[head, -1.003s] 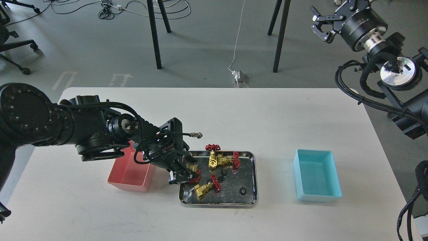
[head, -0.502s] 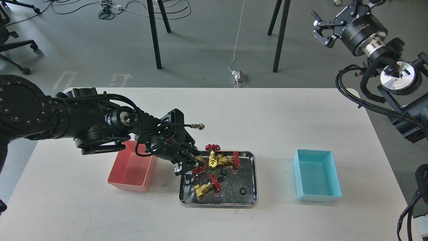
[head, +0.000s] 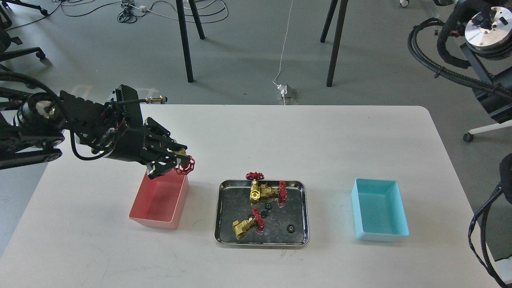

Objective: Place valve in pink box and gear in blue box

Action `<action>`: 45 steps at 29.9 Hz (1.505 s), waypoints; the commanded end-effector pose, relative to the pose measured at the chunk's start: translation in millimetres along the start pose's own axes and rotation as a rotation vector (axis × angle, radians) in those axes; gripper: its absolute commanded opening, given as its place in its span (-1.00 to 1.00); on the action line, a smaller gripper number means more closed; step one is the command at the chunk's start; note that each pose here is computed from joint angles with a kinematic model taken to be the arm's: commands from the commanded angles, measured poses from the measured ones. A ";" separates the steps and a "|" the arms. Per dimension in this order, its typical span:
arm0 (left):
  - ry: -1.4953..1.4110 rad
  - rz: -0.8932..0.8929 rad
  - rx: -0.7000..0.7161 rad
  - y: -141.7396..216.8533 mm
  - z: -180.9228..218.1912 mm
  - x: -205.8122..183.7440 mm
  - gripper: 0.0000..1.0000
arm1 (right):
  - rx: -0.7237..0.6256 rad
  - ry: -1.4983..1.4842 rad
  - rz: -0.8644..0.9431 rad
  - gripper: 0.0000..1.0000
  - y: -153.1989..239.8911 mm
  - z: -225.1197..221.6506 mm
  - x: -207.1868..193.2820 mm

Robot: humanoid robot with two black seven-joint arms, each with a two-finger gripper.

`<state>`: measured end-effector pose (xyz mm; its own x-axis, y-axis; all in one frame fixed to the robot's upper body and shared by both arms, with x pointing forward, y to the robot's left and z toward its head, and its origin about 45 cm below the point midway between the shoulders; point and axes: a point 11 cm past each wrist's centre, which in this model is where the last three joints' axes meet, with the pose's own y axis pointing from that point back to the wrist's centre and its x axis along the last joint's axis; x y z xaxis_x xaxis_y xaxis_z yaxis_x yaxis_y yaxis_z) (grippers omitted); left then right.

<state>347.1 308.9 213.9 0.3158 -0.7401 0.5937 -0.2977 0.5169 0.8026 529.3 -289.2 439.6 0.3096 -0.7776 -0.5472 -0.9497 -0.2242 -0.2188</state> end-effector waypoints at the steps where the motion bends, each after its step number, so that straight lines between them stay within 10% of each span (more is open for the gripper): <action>1: 0.062 -0.025 0.005 1.8 4.8 -32.7 -0.86 | -0.005 -0.002 0.005 1.00 1.5 3.0 2.7; 20: 0.078 -0.118 0.007 -39.8 3.5 -75.3 -0.78 | -0.056 -0.018 0.037 1.00 18.5 32.0 29.9; 32: 0.141 -0.010 0.034 -32.1 -0.2 -55.6 0.59 | -0.121 0.034 -0.072 1.00 19.5 50.1 13.3; 45: 0.271 0.013 0.022 -9.0 16.4 -64.6 0.49 | -0.273 0.326 -0.246 1.00 16.3 75.4 -25.1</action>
<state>320.9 340.7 175.2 0.5239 -0.5833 0.6207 -0.3388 0.5259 0.7802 509.5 -228.3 387.8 0.5371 -0.8140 -0.2212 -0.8409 -0.5373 -0.0643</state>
